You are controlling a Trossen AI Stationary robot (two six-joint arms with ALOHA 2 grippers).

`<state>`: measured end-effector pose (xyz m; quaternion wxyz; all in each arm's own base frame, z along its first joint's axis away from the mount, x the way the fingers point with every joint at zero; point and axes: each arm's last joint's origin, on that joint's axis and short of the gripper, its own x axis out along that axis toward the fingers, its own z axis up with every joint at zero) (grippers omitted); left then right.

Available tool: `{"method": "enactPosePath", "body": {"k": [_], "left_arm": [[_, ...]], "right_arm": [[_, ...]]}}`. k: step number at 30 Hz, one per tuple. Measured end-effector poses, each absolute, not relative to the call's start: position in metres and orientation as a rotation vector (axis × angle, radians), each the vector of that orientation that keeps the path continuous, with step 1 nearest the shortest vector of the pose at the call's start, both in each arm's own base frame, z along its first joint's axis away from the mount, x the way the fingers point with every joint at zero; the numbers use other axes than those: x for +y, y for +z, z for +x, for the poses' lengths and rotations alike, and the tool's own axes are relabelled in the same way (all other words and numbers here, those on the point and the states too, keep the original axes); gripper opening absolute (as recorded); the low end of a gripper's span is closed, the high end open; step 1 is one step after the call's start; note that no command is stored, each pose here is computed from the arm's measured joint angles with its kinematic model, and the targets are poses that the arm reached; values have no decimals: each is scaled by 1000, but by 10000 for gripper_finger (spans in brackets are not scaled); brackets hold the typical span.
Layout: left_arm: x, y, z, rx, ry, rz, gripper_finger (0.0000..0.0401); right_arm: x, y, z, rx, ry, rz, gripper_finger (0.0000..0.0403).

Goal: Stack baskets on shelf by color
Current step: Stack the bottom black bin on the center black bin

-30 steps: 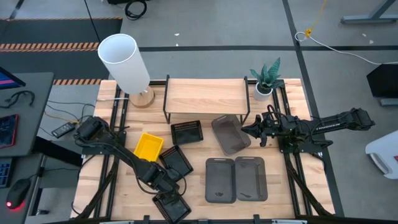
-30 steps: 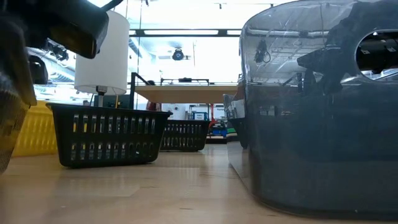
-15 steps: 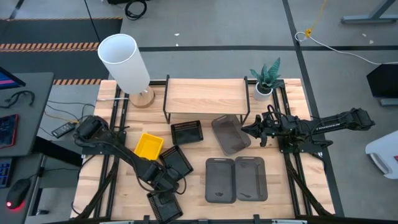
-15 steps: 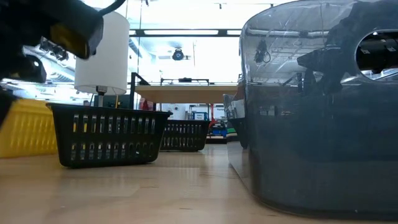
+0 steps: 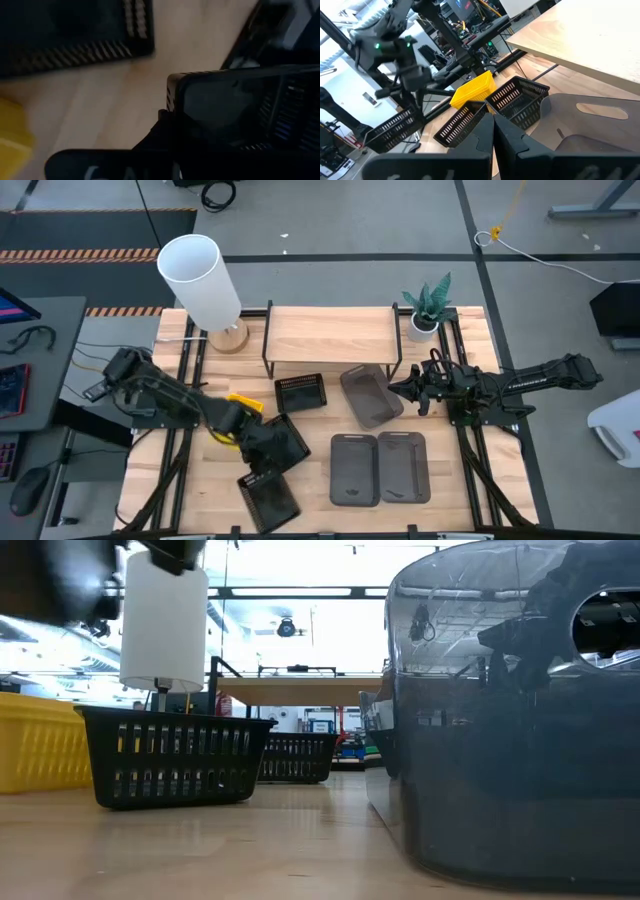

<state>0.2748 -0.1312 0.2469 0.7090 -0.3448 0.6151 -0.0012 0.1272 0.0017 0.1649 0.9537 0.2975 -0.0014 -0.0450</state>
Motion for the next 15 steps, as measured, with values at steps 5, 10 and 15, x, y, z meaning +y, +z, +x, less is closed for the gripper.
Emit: {"method": "enactPosePath", "body": {"k": [5,10,15], "left_arm": [[-100,253,280,1300,90,-752,7],[-69,249,280,1322,203,-674,7],[-45,249,284,1281,276,-621,7]], "right_arm": [[2,165,127,-3,-91,605,14],[2,165,127,-3,-91,604,14],[2,165,127,-2,-91,604,14]]}}
